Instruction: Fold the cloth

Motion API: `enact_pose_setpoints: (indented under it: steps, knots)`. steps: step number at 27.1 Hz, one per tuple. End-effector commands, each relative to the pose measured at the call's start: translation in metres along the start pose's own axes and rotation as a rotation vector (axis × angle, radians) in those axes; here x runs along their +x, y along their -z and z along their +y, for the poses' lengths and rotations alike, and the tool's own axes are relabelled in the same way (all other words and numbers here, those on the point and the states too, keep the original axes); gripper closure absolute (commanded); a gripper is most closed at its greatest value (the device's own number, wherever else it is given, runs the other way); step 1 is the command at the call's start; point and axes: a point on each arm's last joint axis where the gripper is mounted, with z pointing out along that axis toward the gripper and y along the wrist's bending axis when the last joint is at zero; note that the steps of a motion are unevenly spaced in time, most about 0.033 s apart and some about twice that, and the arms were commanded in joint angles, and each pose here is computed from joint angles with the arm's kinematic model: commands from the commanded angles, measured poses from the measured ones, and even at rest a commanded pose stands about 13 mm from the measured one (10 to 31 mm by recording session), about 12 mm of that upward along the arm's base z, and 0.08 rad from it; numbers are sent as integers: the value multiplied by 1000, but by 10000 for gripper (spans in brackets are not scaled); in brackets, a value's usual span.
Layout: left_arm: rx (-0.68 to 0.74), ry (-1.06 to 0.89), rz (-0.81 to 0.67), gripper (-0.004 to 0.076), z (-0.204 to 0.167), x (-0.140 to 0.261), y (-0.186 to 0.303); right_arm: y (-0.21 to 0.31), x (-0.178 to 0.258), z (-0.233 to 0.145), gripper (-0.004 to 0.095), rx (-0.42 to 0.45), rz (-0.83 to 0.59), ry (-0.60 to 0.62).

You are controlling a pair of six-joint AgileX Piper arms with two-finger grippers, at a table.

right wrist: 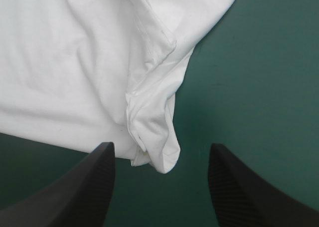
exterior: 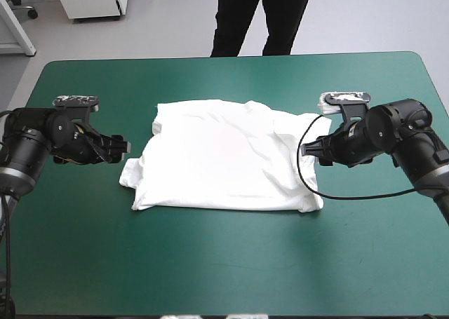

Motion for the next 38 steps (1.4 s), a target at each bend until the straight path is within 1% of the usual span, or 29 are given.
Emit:
enact_pose_setpoints:
  steps: [1, 3, 4, 9, 11, 16, 25, 26, 28, 29, 32, 33, 38]
  knots:
    - [47, 52, -28, 106, 15, -11, -7, 20, -5, 0, 391, -11, -87, -1]
    - [38, 49, 26, 118, 17, -15, -28, 20, -5, 0, 395, -10, -87, 0]
    - [39, 47, 62, 143, 17, -17, -42, 20, -5, 0, 397, -8, -88, 1]
    - [42, 57, 145, 233, 18, -22, -83, 20, -5, 0, 399, -6, -88, 2]
    - [52, 52, 156, 249, 18, -23, -93, 20, -5, 0, 399, -6, -88, 2]
    - [58, 42, 181, 269, 14, -24, -112, 18, -6, 0, 399, -6, -87, 1]
    - [79, -23, 272, 271, -12, -19, -149, 18, -6, 0, 399, -7, -93, 1]
    - [78, -17, 280, 283, -12, -19, -152, 18, -6, 0, 399, -7, -93, 1]
    - [80, -15, 298, 351, -13, -17, -157, 18, -6, 0, 399, -7, -92, 1]
    - [78, -17, 299, 416, -13, -17, -158, 18, -6, 0, 399, -6, -89, 1]
    - [74, -18, 299, 673, -13, -17, -158, 18, -6, 0, 399, -6, -89, 1]
    - [74, -21, 299, 730, -13, -17, -158, 18, -6, 0, 399, -6, -89, 1]
    - [61, -31, 297, 733, -12, -17, -156, 18, -5, 0, 399, -5, -80, 1]
